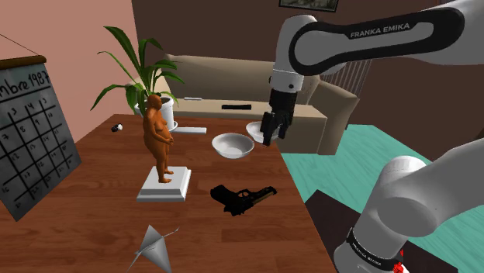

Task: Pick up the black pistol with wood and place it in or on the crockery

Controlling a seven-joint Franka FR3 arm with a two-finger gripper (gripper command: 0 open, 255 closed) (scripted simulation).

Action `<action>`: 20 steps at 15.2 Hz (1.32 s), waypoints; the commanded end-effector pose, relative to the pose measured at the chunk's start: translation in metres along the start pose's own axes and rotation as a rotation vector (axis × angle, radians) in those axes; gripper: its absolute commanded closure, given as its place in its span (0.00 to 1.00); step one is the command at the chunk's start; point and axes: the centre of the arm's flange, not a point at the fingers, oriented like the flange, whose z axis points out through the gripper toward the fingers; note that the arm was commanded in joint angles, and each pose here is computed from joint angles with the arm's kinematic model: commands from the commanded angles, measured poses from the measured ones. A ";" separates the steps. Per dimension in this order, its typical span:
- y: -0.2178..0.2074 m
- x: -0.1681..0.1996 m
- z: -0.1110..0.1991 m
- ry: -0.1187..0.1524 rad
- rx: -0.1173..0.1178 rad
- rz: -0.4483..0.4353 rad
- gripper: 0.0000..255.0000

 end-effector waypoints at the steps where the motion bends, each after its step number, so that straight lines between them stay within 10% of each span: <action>1: -0.013 0.007 0.024 0.005 -0.005 -0.012 0.00; 20: -0.116 0.068 0.190 0.026 -0.041 -0.095 0.00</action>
